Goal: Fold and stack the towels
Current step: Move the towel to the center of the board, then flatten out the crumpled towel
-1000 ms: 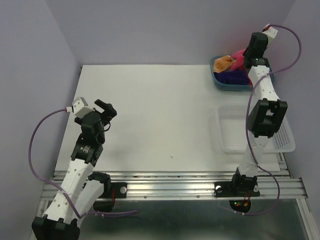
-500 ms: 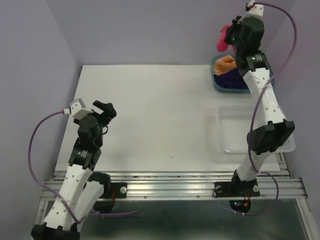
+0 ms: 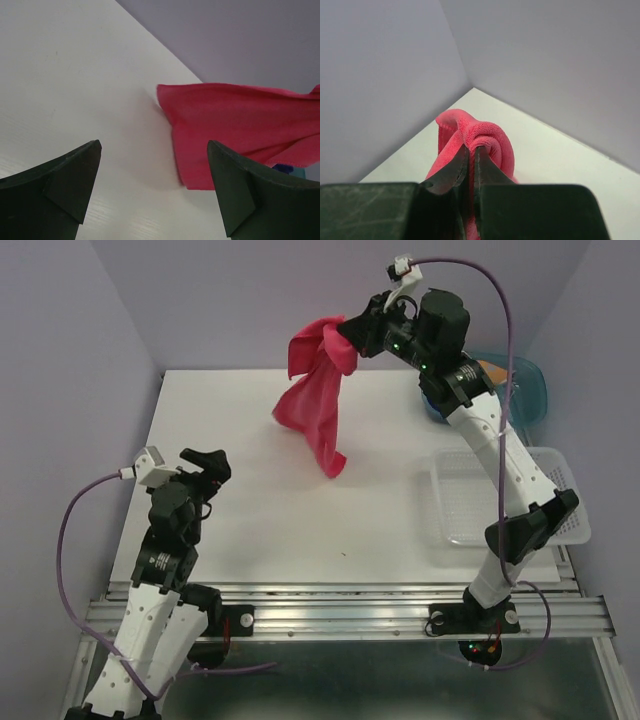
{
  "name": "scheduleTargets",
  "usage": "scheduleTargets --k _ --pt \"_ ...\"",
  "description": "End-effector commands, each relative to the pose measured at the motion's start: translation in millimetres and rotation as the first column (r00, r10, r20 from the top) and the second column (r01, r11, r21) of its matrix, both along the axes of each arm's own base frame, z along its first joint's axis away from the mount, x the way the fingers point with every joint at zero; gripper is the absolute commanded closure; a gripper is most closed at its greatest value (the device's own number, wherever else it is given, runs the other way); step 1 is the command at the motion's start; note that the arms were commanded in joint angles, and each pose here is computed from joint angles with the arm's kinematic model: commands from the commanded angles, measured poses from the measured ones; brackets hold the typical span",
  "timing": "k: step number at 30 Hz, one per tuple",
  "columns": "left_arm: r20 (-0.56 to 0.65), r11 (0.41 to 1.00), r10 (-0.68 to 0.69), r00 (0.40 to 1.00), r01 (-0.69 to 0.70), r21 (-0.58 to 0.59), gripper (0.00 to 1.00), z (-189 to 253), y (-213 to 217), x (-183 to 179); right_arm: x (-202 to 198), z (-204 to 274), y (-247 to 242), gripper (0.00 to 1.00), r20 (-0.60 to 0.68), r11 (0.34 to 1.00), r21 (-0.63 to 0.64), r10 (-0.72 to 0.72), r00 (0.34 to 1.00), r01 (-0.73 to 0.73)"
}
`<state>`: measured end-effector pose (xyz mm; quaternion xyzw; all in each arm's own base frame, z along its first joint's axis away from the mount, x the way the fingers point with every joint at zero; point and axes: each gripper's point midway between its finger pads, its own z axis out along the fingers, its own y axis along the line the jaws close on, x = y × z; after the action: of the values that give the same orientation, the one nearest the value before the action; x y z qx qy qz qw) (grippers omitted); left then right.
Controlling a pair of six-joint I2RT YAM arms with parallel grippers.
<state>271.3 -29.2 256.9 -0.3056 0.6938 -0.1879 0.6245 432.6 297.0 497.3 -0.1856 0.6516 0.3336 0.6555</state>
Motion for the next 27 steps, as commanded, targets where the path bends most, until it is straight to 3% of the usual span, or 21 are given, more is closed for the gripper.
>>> scheduleTargets --k 1,2,4,5,6,8,10,11,12,14,16,17,20,27 --pt "0.031 0.998 0.057 0.998 -0.056 -0.037 0.01 13 10 -7 -7 -23 -13 0.96 -0.023 1.0 -0.017 -0.011 1.0 0.011" --pt "0.033 0.997 0.062 0.997 -0.061 -0.042 0.01 13 10 -8 3 -67 -21 0.95 -0.1 0.995 -0.059 -0.082 0.992 0.076" --pt "0.033 0.996 0.077 0.996 -0.075 -0.046 0.01 10 13 -9 -1 -86 -43 0.96 -0.139 0.982 -0.065 -0.184 0.973 0.177" --pt "0.032 0.995 0.083 0.996 -0.082 -0.048 0.01 9 14 -9 8 -107 -65 0.97 -0.169 0.949 -0.082 -0.313 0.934 0.303" --pt "0.027 0.995 0.089 0.996 -0.087 -0.05 0.01 6 14 -8 6 -154 -74 0.97 -0.236 0.929 -0.14 -0.366 0.9 0.342" --pt "0.016 0.995 0.085 0.996 -0.084 -0.05 0.01 2 13 -5 -3 -182 -94 0.95 -0.26 0.9 -0.179 -0.433 0.863 0.397" --pt "-0.012 0.997 0.066 0.998 -0.066 -0.04 0.01 -8 8 2 -13 -228 -104 0.77 -0.305 0.882 -0.26 -0.462 0.833 0.394" --pt "-0.027 0.998 0.061 0.998 -0.062 -0.034 0.01 -13 7 5 -17 -238 -103 0.63 -0.318 0.885 -0.276 -0.453 0.833 0.376" --pt "-0.064 0.999 0.047 0.997 -0.049 -0.023 0.01 -22 3 11 -20 -249 -104 0.43 -0.323 0.882 -0.301 -0.451 0.832 0.361" --pt "-0.102 0.999 0.039 0.994 -0.039 -0.005 0.01 -31 0 18 -25 -265 -108 0.29 -0.34 0.871 -0.343 -0.463 0.818 0.351" --pt "-0.17 0.999 0.032 0.985 -0.029 0.018 0.01 -47 -3 27 -26 -271 -113 0.05 -0.337 0.857 -0.377 -0.48 0.81 0.35" --pt "-0.19 0.999 0.032 0.981 -0.026 0.032 0.01 -52 -4 31 -27 -274 -117 0.0 -0.336 0.843 -0.396 -0.502 0.797 0.363" --pt "-0.249 0.996 0.068 0.966 -0.05 0.078 0.01 -68 0 47 -25 -280 -122 0.0 -0.319 0.825 -0.425 -0.522 0.791 0.374" --pt "-0.396 0.988 0.103 0.912 -0.047 0.15 0.01 -108 8 92 -17 -321 -94 0.0 -0.32 0.795 -0.556 -0.472 0.821 0.24"
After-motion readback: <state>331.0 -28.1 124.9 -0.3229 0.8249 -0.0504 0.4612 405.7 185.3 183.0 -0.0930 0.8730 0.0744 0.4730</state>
